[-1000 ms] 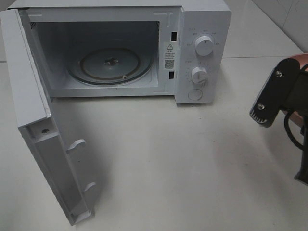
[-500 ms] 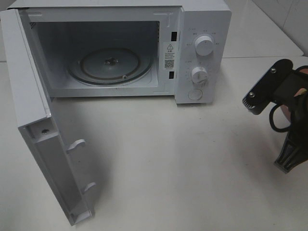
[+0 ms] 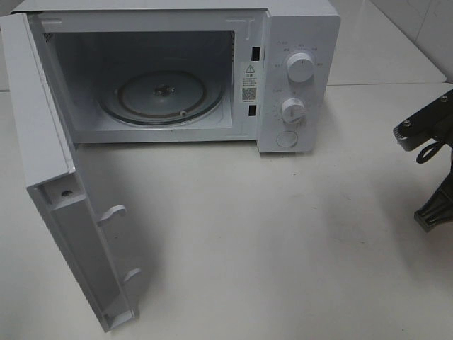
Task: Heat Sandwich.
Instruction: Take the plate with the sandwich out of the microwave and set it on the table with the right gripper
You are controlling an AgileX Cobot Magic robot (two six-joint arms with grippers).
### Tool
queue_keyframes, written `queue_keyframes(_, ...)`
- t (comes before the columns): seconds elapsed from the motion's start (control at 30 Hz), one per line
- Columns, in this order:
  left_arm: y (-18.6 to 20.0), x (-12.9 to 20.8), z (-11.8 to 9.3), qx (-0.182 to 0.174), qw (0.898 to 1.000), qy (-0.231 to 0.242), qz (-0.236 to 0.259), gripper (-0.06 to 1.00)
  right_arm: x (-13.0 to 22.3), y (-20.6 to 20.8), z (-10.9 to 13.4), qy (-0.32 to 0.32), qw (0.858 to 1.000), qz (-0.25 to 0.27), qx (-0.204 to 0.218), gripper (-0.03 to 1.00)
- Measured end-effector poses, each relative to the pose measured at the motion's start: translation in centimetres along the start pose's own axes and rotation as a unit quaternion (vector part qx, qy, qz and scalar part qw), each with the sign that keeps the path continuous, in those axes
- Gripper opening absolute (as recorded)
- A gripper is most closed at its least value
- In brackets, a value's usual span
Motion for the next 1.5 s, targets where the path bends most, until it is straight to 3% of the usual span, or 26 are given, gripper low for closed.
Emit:
queue_keyframes(0.77,0.0,0.0,0.0,0.000,1.000,0.000,0.000,0.97,-2.0,-6.1,2.4,0.003,1.000,0.013,-0.003,0.07)
queue_keyframes(1.3,0.0,0.0,0.0,0.000,1.000,0.000,0.000,0.97,-3.2,-7.5,3.0,-0.001,1.000,0.013,-0.006,0.07)
queue_keyframes(1.5,0.0,0.0,0.0,0.000,1.000,0.000,0.000,0.97,-3.0,-7.5,3.1,-0.006,1.000,0.017,-0.008,0.13)
Point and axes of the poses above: a point on each arm's last joint axis where the gripper is mounted, y pointing back along that axis away from the gripper, z along the wrist's bending axis when the last joint is at zero, x = y × z, the point moved 8 cm from there along -y, pointing out along that axis toward the gripper, and after that the axes turned 8 degrees about y, right-handed, at the moved point
